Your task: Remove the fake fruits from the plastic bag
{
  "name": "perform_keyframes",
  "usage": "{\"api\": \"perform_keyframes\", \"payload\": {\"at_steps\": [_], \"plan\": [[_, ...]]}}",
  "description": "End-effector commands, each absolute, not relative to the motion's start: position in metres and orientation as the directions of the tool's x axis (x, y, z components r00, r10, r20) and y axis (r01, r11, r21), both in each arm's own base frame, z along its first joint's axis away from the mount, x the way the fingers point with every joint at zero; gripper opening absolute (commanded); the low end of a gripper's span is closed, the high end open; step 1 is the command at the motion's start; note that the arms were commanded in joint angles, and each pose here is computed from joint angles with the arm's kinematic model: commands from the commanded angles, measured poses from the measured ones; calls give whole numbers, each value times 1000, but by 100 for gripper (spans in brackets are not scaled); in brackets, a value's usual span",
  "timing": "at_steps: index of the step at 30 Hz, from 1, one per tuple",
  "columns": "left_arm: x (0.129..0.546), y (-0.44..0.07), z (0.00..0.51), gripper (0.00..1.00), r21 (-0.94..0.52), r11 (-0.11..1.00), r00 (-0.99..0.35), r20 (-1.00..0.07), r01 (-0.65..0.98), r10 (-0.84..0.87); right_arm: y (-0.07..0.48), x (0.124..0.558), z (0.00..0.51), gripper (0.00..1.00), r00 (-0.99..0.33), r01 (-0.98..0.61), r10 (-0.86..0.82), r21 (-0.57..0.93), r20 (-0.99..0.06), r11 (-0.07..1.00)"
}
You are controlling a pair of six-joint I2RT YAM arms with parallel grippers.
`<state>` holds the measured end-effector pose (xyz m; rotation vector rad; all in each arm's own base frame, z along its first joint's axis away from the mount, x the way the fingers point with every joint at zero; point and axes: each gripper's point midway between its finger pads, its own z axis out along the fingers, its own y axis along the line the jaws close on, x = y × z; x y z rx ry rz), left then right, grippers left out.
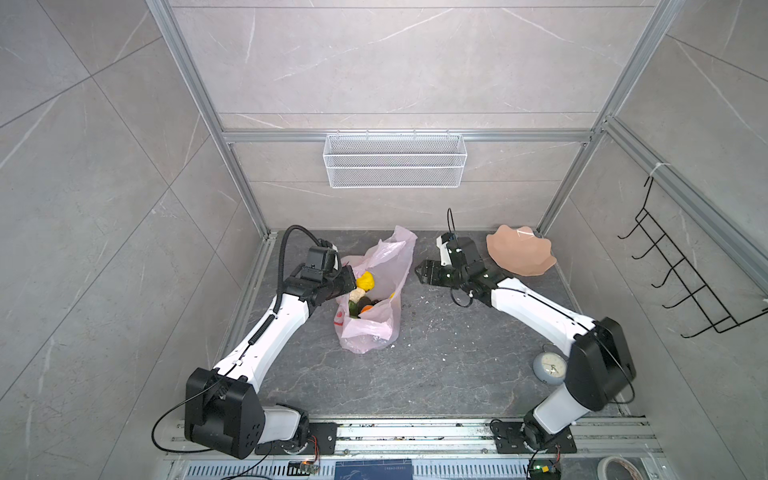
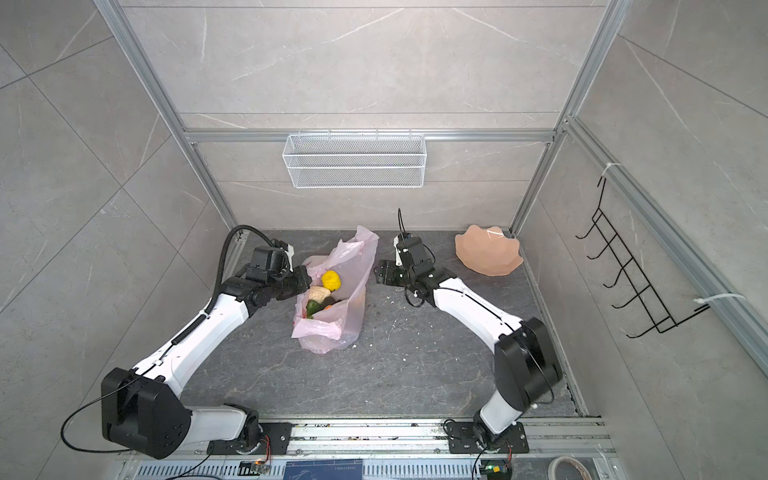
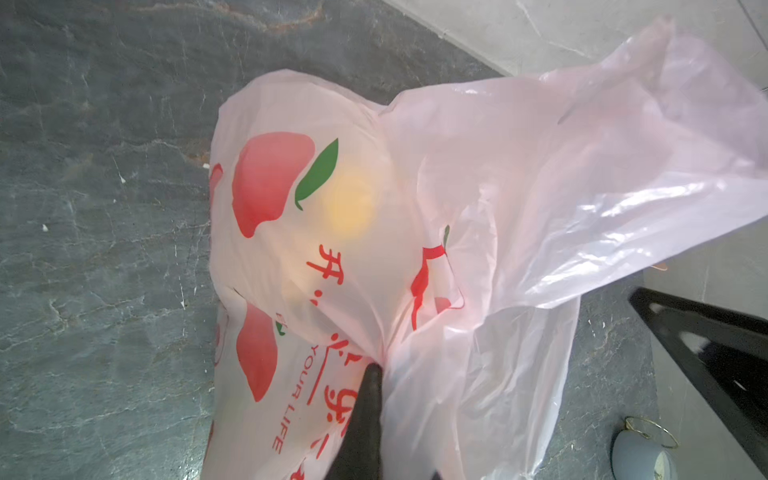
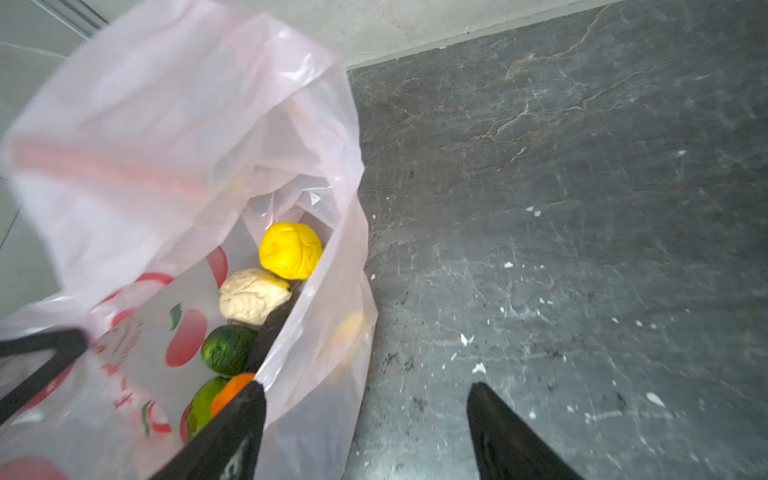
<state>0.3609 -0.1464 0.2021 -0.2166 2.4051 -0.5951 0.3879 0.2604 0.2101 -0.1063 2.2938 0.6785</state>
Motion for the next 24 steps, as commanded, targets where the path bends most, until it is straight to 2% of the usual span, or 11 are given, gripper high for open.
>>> {"api": "perform_keyframes", "payload": {"at_steps": [1,7,12,16,20,24], "plan": [[372,-156,226,0,-520,853,-741,-591,47,-319,263,347,242,79,-696,-335,95,438,-712,834],[368,-156,220,0,-526,849,-745,-581,37,-328,292,302,252,80,-738,-355,125,538,-664,765],[365,-159,219,0,-536,843,-746,-575,34,-336,336,288,253,80,-761,-377,67,524,-645,764],[364,-162,220,0,-543,839,-749,-570,34,-338,363,279,231,83,-788,-366,-7,458,-616,811],[360,-169,221,0,-544,838,-750,-572,44,-331,377,269,200,84,-831,-329,-15,470,-556,819],[357,-167,220,0,-538,842,-745,-573,27,-343,383,261,176,79,-859,-305,-21,480,-511,822]]}}
